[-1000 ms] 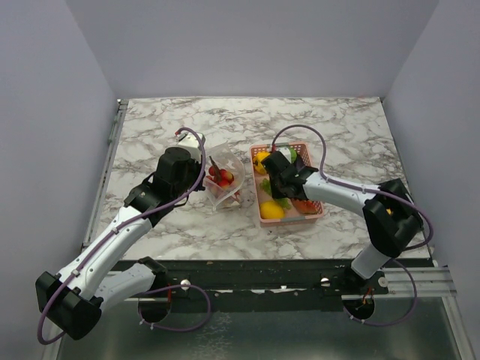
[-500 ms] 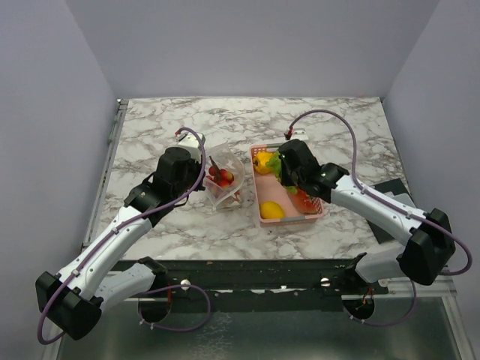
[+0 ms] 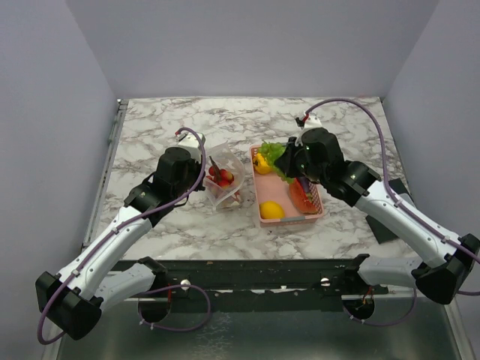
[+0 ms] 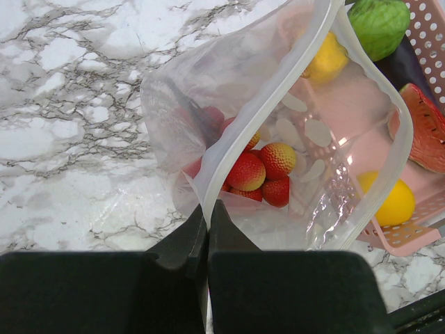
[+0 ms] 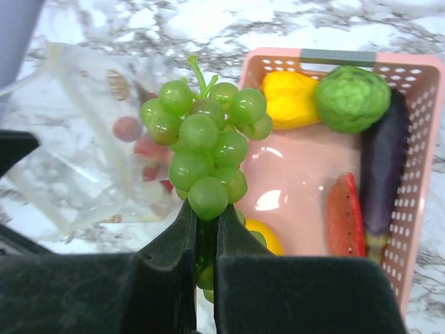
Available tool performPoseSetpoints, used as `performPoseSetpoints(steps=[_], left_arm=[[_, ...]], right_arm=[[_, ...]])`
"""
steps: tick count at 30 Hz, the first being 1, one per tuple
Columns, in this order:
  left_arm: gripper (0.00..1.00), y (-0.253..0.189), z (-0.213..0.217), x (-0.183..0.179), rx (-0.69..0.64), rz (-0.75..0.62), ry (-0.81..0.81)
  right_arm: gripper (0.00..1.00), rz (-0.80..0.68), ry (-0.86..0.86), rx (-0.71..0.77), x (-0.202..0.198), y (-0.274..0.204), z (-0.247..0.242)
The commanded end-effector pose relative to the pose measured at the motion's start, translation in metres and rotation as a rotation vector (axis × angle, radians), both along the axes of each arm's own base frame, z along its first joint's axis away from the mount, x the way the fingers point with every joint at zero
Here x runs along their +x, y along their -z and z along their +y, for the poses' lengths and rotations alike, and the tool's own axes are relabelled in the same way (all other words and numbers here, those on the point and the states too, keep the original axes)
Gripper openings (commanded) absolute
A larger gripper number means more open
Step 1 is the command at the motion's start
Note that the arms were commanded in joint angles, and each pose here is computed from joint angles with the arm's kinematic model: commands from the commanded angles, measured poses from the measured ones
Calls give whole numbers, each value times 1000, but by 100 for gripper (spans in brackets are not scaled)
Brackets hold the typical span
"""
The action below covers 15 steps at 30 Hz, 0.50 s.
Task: Place the food in the zip-top bag and seal the zipper
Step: Place the fake fruit in the zipper food storage bag.
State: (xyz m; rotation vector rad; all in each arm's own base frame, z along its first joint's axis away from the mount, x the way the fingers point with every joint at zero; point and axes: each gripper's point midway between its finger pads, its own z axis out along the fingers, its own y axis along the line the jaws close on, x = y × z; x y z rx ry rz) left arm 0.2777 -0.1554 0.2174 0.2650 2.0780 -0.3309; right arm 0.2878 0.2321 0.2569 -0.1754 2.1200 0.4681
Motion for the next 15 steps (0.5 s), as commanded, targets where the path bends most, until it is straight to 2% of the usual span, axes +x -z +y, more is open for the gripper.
performPoseSetpoints(steps=[1, 6, 15], left_arm=[[0, 1, -2, 1, -6, -5, 11], [0, 1, -2, 1, -6, -3, 13], [0, 1, -3, 1, -8, -3, 15]], right_arm=[[1, -6, -132, 107, -22, -34, 22], [1, 3, -197, 130, -36, -47, 42], [1, 18, -243, 68, -50, -39, 84]])
